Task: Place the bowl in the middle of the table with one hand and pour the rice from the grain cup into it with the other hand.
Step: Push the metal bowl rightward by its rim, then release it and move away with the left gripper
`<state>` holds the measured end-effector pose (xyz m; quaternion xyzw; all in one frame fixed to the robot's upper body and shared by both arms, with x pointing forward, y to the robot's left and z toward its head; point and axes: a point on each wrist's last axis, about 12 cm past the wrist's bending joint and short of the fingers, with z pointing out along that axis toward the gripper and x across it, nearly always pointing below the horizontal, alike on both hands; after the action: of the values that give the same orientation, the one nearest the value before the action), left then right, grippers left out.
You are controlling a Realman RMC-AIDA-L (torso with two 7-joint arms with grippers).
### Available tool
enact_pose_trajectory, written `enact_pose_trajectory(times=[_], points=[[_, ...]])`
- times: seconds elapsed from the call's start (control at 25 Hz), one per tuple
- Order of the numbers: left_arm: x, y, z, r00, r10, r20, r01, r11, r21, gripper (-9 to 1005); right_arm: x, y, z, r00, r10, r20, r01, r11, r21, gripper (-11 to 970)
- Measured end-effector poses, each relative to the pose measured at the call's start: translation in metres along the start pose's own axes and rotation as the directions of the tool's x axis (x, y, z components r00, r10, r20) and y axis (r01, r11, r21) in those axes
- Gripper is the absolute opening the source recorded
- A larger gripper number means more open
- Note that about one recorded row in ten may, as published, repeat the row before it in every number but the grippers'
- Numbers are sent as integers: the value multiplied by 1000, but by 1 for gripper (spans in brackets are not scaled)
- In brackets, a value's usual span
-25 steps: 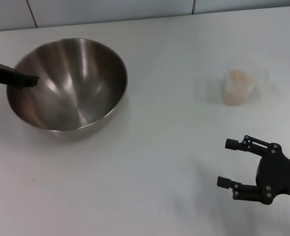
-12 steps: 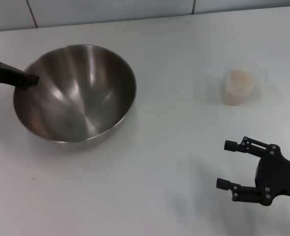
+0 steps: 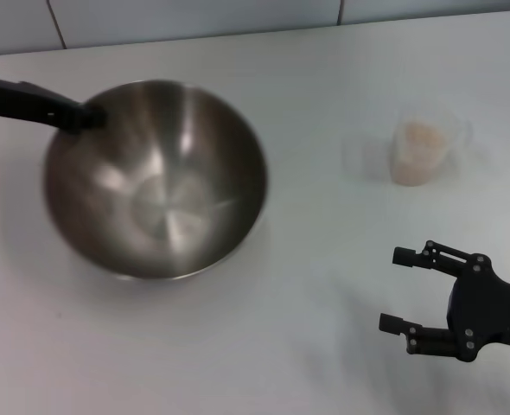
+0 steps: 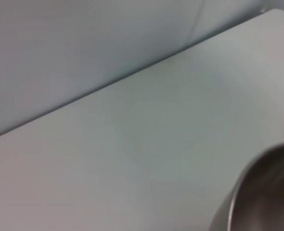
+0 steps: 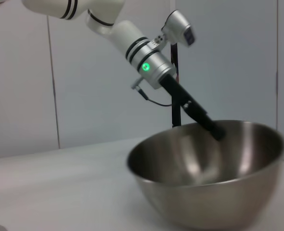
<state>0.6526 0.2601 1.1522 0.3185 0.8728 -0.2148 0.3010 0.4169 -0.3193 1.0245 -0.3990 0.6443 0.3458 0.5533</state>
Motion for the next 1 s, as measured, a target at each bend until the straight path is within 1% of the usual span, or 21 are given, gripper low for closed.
enact_pose_trajectory(times=[0.04, 0.08, 0.12, 0.16, 0.2, 0.32, 0.36, 0.44, 0.52, 0.6, 0.76, 1.0], points=[[-8, -11, 10, 1000, 20, 4, -20, 1000, 24, 51, 0, -1, 1, 1000, 0, 1, 0, 1000, -2, 831], [-12, -17, 17, 999, 36, 1, -36, 999, 40, 50, -1, -1, 1, 1000, 0, 1, 0, 1000, -3, 831], [-14, -22, 21, 999, 46, -2, -46, 998, 50, 49, -1, -2, 2, 1000, 0, 2, 0, 1000, -5, 831], [-14, -22, 21, 999, 46, -2, -46, 998, 50, 48, -1, -2, 2, 1000, 0, 2, 0, 1000, -7, 831], [-22, -33, 32, 997, 73, -5, -72, 995, 71, 47, -2, -2, 3, 1000, -1, 2, 1, 1000, -9, 831], [-34, -47, 45, 994, 105, -3, -104, 990, 95, 45, -2, -3, 4, 1000, -2, 0, 2, 1000, -18, 831], [-34, -47, 45, 994, 105, -3, -104, 990, 95, 45, -2, -3, 4, 1000, -3, 0, 3, 1000, -20, 832], [-43, -55, 56, 993, 121, -1, -120, 989, 89, 46, -3, -3, 5, 1000, -4, 0, 4, 1000, -23, 832], [-45, -57, 60, 993, 121, -2, -120, 989, 86, 46, -3, -4, 7, 1000, -6, 2, 6, 1000, -28, 832], [-50, -61, 68, 992, 124, 2, -123, 990, 72, 46, -3, -3, 8, 1000, -6, 3, 6, 999, -34, 832], [-51, -62, 69, 992, 129, 4, -129, 989, 69, 45, -4, -4, 12, 1000, -9, 5, 9, 999, -44, 832], [-47, -63, 73, 987, 158, 10, -158, 985, 69, 43, -4, -5, 13, 1000, -10, 5, 10, 999, -46, 832]])
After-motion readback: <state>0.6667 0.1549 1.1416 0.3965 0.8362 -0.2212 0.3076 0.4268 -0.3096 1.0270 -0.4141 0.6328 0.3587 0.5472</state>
